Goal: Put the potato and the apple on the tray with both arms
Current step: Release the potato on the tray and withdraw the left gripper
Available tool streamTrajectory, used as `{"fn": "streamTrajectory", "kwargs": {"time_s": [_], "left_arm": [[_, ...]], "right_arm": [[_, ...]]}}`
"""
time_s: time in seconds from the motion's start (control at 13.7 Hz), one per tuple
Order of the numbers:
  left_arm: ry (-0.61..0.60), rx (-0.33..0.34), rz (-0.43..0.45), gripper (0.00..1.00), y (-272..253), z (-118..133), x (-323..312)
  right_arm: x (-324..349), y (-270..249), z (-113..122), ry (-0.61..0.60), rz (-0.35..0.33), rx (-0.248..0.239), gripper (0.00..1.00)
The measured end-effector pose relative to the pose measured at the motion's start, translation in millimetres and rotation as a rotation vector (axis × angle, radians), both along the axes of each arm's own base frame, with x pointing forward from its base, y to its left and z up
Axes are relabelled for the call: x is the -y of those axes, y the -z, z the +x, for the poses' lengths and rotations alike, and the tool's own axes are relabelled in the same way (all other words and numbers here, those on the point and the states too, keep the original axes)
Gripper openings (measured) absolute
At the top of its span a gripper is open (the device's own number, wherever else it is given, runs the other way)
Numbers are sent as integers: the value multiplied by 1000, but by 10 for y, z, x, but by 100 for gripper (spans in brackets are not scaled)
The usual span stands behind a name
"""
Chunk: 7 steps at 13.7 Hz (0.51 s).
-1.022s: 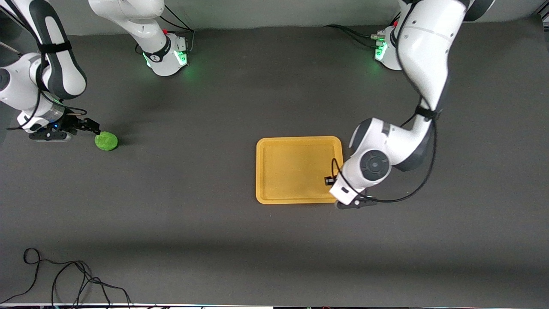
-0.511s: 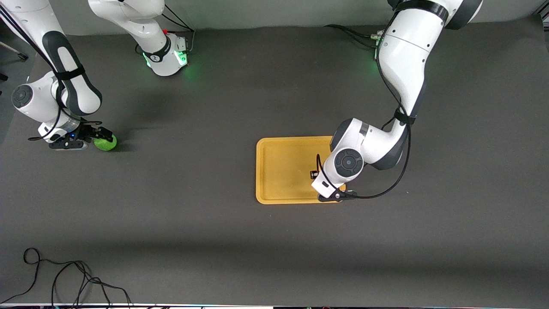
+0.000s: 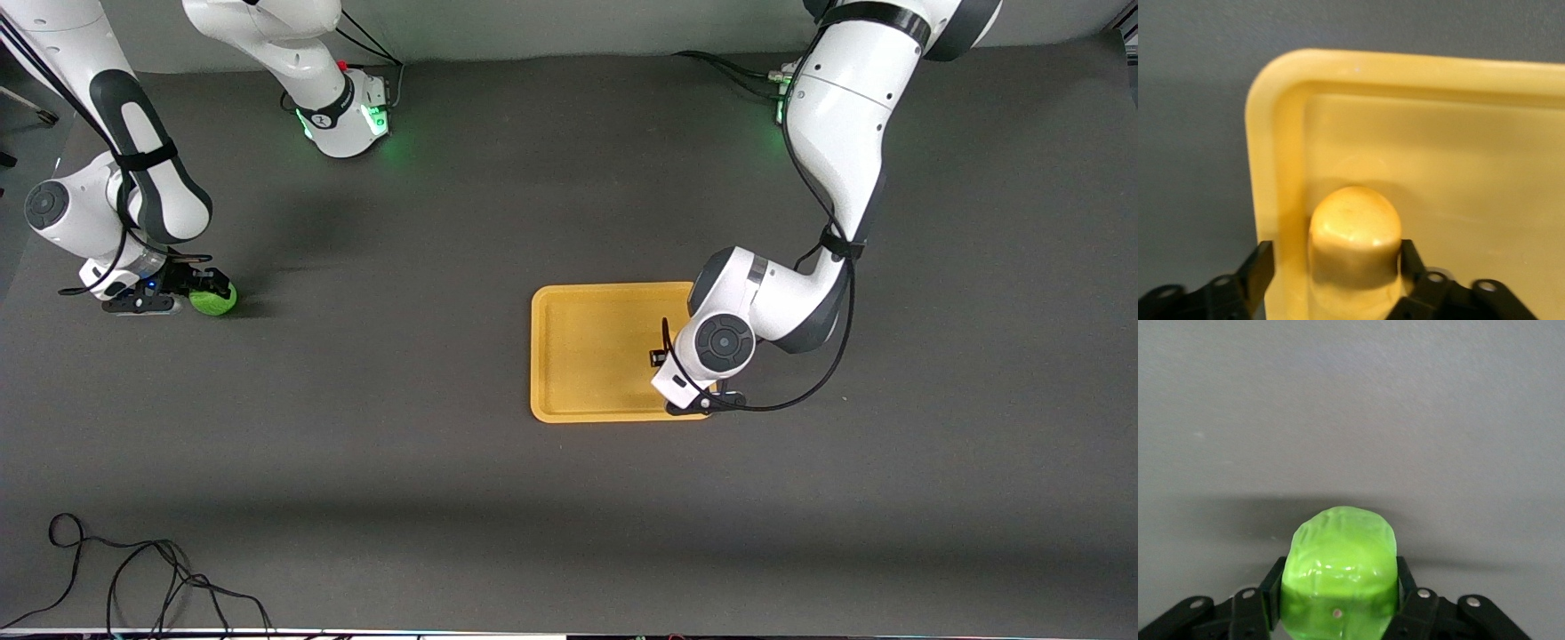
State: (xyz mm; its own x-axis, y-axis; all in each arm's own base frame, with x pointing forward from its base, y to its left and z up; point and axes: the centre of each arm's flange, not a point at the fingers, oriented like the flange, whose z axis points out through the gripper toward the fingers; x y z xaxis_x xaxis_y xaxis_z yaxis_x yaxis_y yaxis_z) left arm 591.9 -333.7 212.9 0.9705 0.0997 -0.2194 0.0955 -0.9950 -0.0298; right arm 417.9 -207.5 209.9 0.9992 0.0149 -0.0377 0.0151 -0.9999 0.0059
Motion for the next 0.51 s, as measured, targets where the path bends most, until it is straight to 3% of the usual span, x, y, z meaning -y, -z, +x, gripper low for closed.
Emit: {"fn": "streamTrajectory", "kwargs": {"time_s": [0.07, 0.29, 0.51], "left_arm": [[-5, 1, 1, 99, -102, 41, -44], [-2, -2, -7, 99, -845, 254, -543], [52, 4, -16, 99, -1683, 411, -1500]], "right_arm": [[-63, -129, 138, -15, 19, -4, 66], [-303, -934, 706, -81, 78, 10, 66], [-361, -2005, 1152, -107, 48, -10, 66]]}}
